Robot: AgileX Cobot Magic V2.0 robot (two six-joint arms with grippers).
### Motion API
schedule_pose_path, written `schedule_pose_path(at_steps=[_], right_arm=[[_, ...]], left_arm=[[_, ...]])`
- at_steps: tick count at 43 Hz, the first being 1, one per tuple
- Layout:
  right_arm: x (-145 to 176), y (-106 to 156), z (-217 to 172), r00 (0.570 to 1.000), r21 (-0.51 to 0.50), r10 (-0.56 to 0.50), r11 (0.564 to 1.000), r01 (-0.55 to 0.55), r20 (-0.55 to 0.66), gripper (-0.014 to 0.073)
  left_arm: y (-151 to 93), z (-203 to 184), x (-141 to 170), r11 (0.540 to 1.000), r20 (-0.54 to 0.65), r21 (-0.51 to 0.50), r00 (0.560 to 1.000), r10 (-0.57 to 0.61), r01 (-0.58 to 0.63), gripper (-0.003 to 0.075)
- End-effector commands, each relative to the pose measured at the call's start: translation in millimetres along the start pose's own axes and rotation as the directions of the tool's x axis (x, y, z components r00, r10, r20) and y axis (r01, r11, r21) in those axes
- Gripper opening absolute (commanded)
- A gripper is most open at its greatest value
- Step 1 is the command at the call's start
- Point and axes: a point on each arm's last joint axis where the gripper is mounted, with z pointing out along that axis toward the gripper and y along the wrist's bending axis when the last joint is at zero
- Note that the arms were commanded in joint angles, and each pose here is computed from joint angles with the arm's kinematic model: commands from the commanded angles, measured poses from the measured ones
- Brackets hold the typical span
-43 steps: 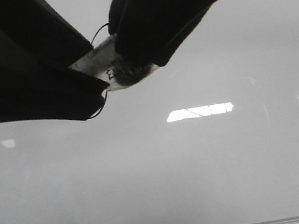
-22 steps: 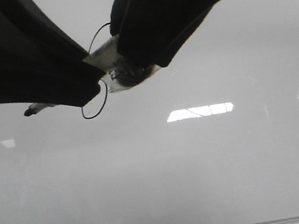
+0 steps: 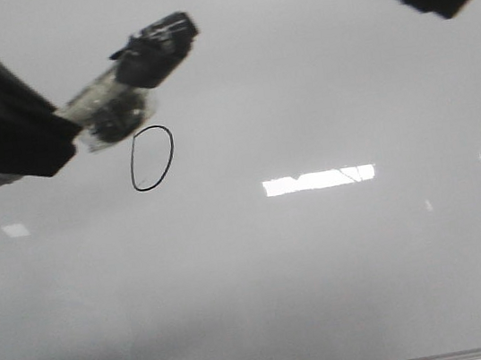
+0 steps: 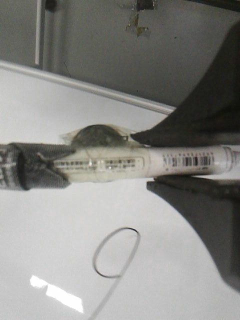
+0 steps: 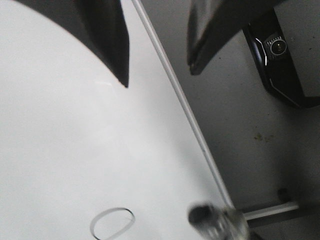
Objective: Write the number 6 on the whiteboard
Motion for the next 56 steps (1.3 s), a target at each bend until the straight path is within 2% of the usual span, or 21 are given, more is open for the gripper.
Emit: schedule_pose_path(at_steps=[1,3,5,8,11,15,22,25,27,32,39,44,51,56], right_arm=[[19.3,-5.6,-26.7,0.993,0.128,0.085,0.987,-0.095,0.084,0.0312],[34.8,-3.6,-32.8,0.987,0.173,0.124,0.975,-0.140,0.099,0.0312],[45.4,-1.3,-42.2,0.975,0.224,0.165,0.955,-0.195,0.147,0.0312],[62.4,5.6,-52.8,0.947,0.282,0.229,0.915,-0.288,0.225,0.0312],[76.3,12.4,-58.4,0.921,0.318,0.269,0.880,-0.354,0.281,0.0310],[90.9,20.4,-60.0,0.901,0.348,0.284,0.850,-0.395,0.329,0.0309],[104.3,29.3,-57.2,0.891,0.360,0.270,0.842,-0.403,0.366,0.0309],[104.9,29.8,-56.6,0.888,0.355,0.274,0.841,-0.407,0.369,0.0309],[104.6,30.0,-56.6,0.885,0.351,0.278,0.841,-0.411,0.373,0.0309],[103.7,30.1,-56.7,0.878,0.343,0.284,0.840,-0.421,0.384,0.0309],[103.2,29.9,-57.0,0.875,0.342,0.284,0.838,-0.425,0.392,0.0309],[103.5,29.9,-56.6,0.875,0.342,0.284,0.838,-0.425,0.391,0.0309],[106.5,30.2,-52.8,0.876,0.341,0.290,0.838,-0.427,0.384,0.0309],[107.1,30.3,-52.1,0.877,0.341,0.291,0.838,-0.427,0.383,0.0309]], left_arm=[[18.3,-17.4,4.3,0.985,0.080,-0.123,0.990,-0.115,0.124,-0.0011],[24.8,-23.8,15.3,0.961,0.083,-0.173,0.975,-0.204,0.216,-0.0011],[32.9,-31.9,25.7,0.915,0.106,-0.235,0.945,-0.311,0.327,-0.0011],[44.0,-43.5,41.9,0.819,0.154,-0.327,0.882,-0.446,0.471,-0.0011],[54.6,-55.0,60.8,0.699,0.201,-0.422,0.812,-0.548,0.577,-0.0011],[65.9,-65.3,84.7,0.564,0.221,-0.524,0.741,-0.634,0.638,-0.0011],[82.2,-74.3,115.5,0.347,0.321,-0.619,0.630,-0.707,0.704,-0.0011],[87.5,-72.3,127.8,0.292,0.352,-0.653,0.622,-0.700,0.699,-0.0011],[90.6,-67.9,134.5,0.273,0.362,-0.665,0.620,-0.696,0.695,-0.0011],[99.7,-52.1,146.4,0.266,0.348,-0.677,0.616,-0.706,0.687,-0.0011],[116.1,-29.9,160.4,0.251,0.371,-0.706,0.647,-0.666,0.663,-0.0011],[122.4,-16.2,172.1,0.244,0.358,-0.718,0.647,-0.673,0.652,-0.0011],[125.4,-1.5,175.0,0.277,0.347,-0.723,0.679,-0.646,0.633,-0.0009],[126.5,4.4,178.1,0.282,0.338,-0.723,0.679,-0.652,0.631,-0.0008]])
